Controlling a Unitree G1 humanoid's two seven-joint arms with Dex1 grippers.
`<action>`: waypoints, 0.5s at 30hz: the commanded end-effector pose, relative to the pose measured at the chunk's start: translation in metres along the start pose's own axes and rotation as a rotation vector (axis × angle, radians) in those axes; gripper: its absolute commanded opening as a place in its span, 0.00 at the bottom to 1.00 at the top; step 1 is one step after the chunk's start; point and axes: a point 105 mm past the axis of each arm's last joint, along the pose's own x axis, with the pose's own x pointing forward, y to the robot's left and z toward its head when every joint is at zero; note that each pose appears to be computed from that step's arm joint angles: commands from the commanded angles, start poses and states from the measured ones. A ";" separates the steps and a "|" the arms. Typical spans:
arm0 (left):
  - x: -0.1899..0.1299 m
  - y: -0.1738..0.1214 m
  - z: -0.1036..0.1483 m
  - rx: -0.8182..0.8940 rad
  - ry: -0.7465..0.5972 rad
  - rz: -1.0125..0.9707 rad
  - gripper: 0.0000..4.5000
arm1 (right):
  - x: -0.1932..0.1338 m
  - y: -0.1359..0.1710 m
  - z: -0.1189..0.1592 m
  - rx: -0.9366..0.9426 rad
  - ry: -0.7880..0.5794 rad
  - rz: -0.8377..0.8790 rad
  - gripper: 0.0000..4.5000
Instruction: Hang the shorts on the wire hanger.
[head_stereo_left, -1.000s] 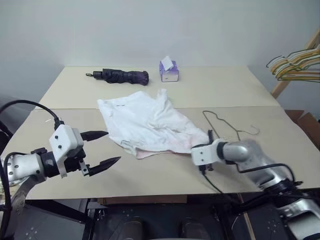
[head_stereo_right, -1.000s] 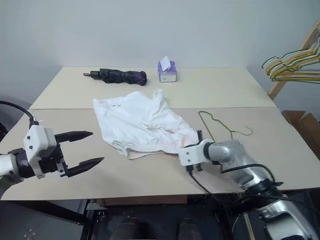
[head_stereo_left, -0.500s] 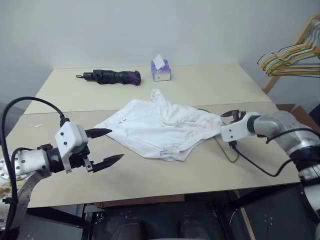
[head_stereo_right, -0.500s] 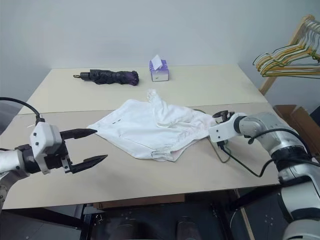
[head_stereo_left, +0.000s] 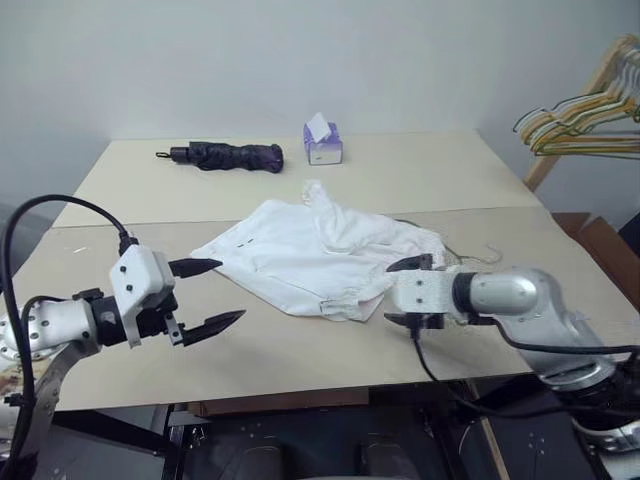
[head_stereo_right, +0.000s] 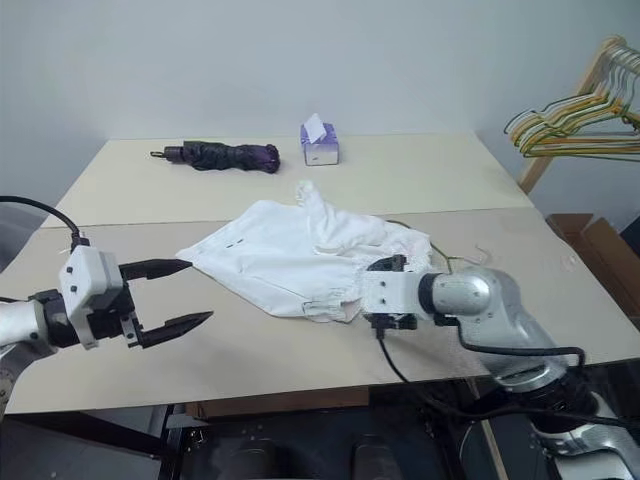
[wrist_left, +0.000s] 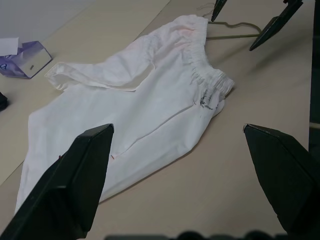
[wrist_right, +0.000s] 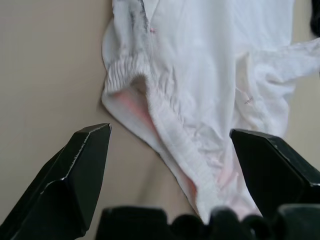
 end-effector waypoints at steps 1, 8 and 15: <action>0.001 0.002 0.009 0.041 -0.021 -0.007 1.00 | 0.013 -0.004 0.009 0.024 0.093 -0.030 0.99; 0.000 0.000 0.006 0.034 -0.015 -0.016 1.00 | 0.037 0.002 0.013 0.035 0.194 -0.001 0.99; 0.001 0.000 0.006 0.031 -0.017 -0.021 1.00 | 0.070 0.014 0.022 0.047 0.248 0.045 0.99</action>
